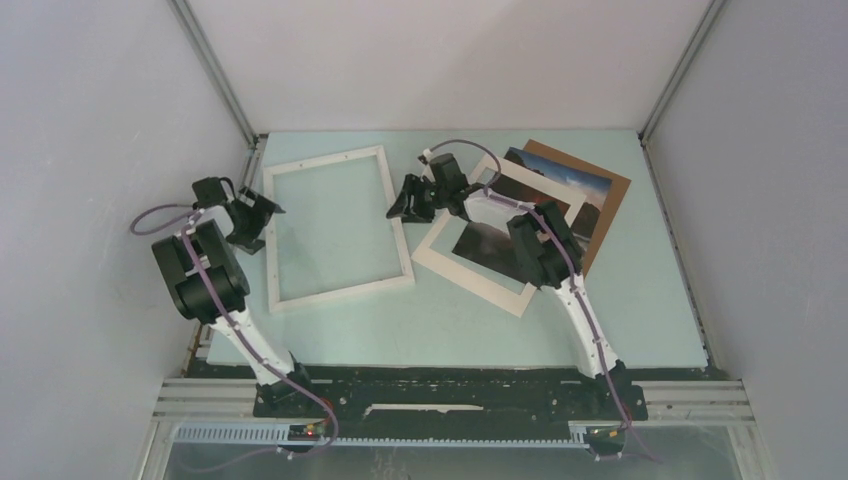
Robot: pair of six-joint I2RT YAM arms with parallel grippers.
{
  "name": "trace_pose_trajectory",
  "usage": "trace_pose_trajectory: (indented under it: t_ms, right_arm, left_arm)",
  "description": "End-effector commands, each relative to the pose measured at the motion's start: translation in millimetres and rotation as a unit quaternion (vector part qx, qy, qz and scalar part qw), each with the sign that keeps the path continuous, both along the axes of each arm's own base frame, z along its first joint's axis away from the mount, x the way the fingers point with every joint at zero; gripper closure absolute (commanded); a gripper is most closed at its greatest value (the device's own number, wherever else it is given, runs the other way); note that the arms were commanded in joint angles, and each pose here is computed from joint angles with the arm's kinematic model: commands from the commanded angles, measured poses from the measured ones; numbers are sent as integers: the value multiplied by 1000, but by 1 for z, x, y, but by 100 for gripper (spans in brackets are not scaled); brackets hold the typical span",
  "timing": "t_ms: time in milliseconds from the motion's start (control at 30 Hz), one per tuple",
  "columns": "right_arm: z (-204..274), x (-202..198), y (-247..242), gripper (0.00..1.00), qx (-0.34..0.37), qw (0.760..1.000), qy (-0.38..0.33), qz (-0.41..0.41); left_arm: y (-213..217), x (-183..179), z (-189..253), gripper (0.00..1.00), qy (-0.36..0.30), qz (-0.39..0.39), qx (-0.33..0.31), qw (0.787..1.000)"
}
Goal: Put the photo into the frame
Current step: Place the photo frame item in the photo frame.
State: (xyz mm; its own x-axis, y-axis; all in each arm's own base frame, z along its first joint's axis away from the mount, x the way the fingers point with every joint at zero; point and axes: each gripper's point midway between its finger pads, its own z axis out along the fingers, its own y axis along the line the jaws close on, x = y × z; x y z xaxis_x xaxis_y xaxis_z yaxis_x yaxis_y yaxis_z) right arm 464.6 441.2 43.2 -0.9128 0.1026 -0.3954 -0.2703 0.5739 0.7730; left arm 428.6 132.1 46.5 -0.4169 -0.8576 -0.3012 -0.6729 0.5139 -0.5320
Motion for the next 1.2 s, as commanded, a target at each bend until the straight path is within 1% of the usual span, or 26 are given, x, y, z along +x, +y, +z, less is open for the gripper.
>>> trace_pose_trajectory:
  t_ms: [0,100,167,200,300,400,500,600,700,933,1167]
  right_arm:
    - [42,-87,23,36,61,995,23,74]
    - [55,-115,5,34,52,996,18,71]
    - [51,-122,-8,28,19,997,12,70]
    - [43,-118,-17,24,-17,998,3,63]
    - [43,-81,-37,17,-80,996,-40,14]
    - [52,-35,-46,16,-104,991,-78,-25]
    - [64,-3,-38,19,-98,989,-103,-34]
    - [68,14,-25,26,-95,988,-121,-31]
    - [62,27,-14,30,-100,986,-128,-33]
    - [65,53,3,32,-92,984,-146,-48]
    - [40,67,7,33,-97,983,-145,-66]
  left_arm:
    - [-46,-38,8,0,11,-24,-69,997]
    - [-55,-60,12,0,12,-27,-62,998]
    - [-52,-73,14,0,23,-23,-42,999]
    - [-46,-77,16,0,28,-18,-24,999]
    - [-26,-74,28,0,32,-1,23,999]
    - [-18,-56,37,0,19,8,21,1000]
    - [-9,-40,35,0,22,12,25,999]
    - [1,-24,32,0,24,11,29,999]
    - [1,-14,25,0,26,3,13,1000]
    - [0,-12,23,0,21,-8,18,1000]
    - [-6,-14,25,0,9,-13,12,1000]
